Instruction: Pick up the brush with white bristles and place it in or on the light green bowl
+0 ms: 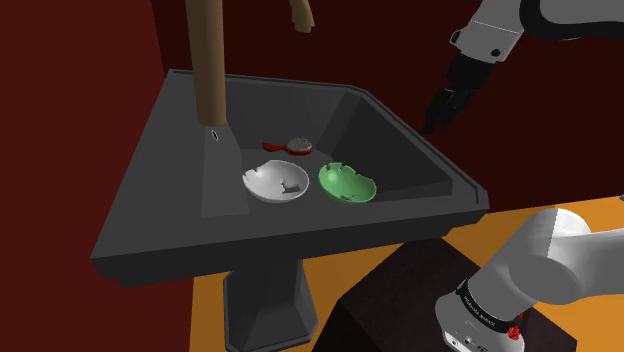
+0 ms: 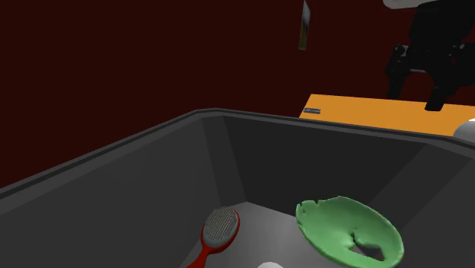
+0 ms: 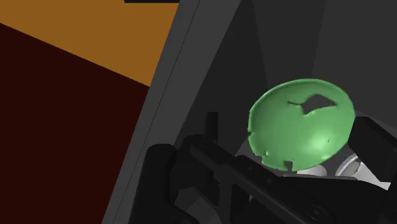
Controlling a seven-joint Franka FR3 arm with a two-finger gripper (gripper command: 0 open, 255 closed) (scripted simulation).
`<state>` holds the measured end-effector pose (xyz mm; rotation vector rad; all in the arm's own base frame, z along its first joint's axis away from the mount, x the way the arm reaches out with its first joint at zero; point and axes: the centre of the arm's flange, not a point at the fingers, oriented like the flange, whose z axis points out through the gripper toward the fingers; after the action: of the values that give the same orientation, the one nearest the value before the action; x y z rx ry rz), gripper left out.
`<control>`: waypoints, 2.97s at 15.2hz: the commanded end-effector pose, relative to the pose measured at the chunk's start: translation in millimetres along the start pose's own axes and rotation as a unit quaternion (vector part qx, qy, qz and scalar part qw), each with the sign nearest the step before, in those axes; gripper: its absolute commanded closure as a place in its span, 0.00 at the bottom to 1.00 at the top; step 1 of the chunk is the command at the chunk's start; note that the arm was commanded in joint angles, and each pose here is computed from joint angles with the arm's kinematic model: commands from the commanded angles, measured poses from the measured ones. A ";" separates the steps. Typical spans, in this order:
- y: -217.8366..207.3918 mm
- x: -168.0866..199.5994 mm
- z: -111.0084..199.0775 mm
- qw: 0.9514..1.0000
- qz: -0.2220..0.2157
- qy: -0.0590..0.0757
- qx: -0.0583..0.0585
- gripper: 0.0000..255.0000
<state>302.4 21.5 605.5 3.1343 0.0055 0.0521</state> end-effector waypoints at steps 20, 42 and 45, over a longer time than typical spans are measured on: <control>25.7 225.9 125.5 0.978 -0.181 -0.010 0.107 0.00; -43.7 395.7 256.0 0.928 -0.321 -0.018 0.190 0.00; -46.5 394.4 263.7 0.928 -0.321 -0.018 0.190 0.00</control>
<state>705.8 60.7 384.5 3.2985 1.1598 0.0379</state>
